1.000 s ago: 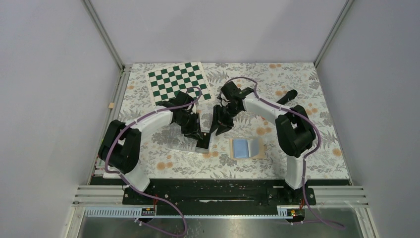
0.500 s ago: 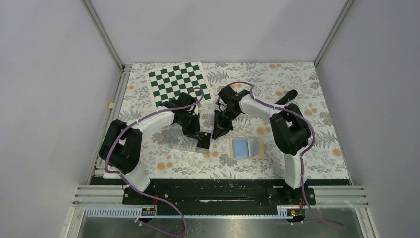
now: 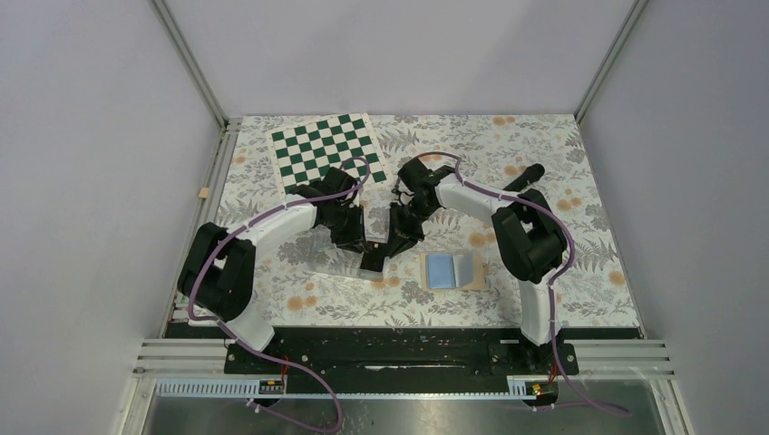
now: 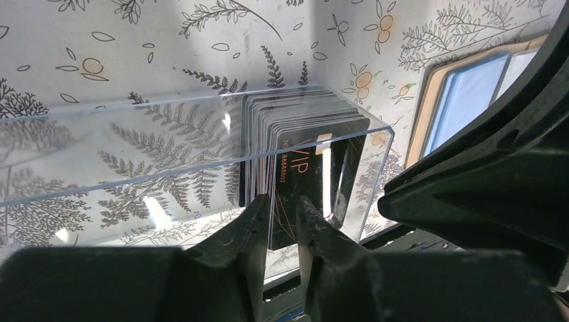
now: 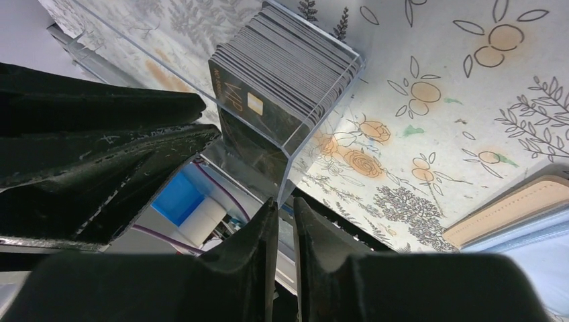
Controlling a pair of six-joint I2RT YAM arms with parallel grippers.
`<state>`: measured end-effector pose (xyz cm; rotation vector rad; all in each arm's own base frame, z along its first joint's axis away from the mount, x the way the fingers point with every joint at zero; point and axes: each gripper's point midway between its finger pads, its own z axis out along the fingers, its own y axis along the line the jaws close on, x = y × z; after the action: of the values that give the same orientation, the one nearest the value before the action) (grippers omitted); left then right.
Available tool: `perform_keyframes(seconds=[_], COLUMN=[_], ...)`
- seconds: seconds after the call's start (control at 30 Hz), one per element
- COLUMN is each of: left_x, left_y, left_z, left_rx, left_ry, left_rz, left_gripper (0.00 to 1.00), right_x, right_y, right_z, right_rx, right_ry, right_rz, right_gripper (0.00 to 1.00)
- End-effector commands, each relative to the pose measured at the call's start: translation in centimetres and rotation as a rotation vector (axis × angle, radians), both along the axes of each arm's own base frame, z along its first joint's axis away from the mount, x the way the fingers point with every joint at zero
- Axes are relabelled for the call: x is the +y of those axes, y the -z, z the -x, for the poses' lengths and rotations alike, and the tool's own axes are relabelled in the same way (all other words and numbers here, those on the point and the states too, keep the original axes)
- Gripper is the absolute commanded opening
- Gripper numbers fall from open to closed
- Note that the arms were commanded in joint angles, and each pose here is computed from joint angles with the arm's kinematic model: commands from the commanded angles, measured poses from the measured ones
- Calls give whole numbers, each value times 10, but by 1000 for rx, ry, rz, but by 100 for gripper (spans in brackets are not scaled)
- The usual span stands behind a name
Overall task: Put the credit cards into the card holder
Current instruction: Pick up the credit card from the storage box.
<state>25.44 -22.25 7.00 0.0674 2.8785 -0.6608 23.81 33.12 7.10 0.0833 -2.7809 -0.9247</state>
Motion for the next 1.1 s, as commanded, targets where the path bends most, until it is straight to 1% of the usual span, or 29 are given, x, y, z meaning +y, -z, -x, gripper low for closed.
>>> perform_keyframes(seconds=[0.0, 0.07, 0.13, 0.37, 0.47, 0.6, 0.77, 0.93, 1.07], left_x=[-1, -3, -5, -6, -9, -15, -24, -31, -29], left_y=[3, 4, 6, 10, 7, -1, -12, -20, -26], left_z=[-2, -1, 0, 4, 5, 5, 4, 5, 4], left_rx=[-7, 3, 10, 17, 12, -2, -21, -29, -52], left_ry=[10, 19, 30, 44, 57, 74, 93, 106, 112], left_rz=[-2, 5, 9, -8, 2, 29, 55, 63, 28], left_gripper=[19, 14, 12, 11, 10, 0, 0, 0, 0], right_x=[11, 11, 12, 11, 10, 11, 10, 9, 9], right_y=[-11, -10, -8, -2, -1, 0, 1, 1, 1], right_z=[3, 3, 4, 8, 8, 9, 10, 10, 11], right_rx=[2, 8, 13, 32, 38, 41, 44, 44, 45], right_ry=[-22, -23, -27, -35, -35, -37, -38, -43, -43], right_rz=[-47, -47, -46, -38, -34, -35, -34, -30, -28], right_gripper=[22, 24, 25, 24, 21, 14, 2, 0, 0])
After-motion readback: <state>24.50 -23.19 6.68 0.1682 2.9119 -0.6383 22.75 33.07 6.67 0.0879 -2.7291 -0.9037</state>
